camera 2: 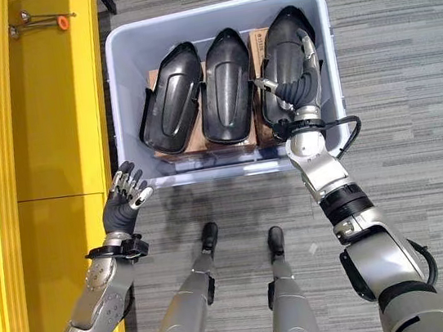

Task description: Move parts from the plastic box to the shelf.

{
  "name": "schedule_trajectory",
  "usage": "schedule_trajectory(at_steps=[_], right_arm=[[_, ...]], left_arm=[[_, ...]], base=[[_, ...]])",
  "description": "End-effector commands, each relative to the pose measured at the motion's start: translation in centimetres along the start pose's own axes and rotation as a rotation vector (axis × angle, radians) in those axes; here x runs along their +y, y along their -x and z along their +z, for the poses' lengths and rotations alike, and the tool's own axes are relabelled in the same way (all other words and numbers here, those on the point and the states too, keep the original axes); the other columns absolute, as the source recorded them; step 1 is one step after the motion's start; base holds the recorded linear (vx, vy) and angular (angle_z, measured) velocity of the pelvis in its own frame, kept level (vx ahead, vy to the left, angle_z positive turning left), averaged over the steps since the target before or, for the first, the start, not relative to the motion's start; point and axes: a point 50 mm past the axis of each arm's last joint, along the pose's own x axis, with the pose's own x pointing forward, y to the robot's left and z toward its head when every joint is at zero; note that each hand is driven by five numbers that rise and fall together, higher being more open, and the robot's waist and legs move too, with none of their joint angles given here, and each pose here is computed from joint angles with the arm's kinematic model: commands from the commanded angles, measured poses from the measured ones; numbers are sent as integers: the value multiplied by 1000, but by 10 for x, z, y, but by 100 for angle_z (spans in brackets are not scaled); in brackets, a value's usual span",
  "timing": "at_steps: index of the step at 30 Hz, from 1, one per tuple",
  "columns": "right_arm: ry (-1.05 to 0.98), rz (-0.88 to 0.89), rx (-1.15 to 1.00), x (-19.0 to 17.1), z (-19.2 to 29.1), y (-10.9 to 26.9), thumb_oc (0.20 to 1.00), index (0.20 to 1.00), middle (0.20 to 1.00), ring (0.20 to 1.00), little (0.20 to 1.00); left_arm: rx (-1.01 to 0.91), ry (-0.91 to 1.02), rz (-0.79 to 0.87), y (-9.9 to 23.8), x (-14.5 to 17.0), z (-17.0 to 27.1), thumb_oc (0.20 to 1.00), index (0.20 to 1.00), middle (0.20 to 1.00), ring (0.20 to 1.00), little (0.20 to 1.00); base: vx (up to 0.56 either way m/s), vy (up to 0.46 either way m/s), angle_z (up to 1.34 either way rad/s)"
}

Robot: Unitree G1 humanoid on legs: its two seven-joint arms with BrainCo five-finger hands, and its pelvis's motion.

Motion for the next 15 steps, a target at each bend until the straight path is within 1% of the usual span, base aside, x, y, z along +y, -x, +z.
schedule_trajectory(at_steps=[1,10,15], right_arm=[[-40,9,-60,7,15,-3,1000,1000,1000,1000,1000],[-47,36,-27,10,15,-11,1000,1000,1000,1000,1000],[-57,81,-25,16,20,-16,1000,1000,1000,1000,1000]], left_arm=[[-98,28,-39,7,-6,17,1000,1000,1000,1000,1000],[-106,39,-56,7,-9,20,1000,1000,1000,1000,1000],[-111,42,-66,6,-11,22,1000,1000,1000,1000,1000]], base=[[0,0,0],[0,0,0],[-3,-1,1]])
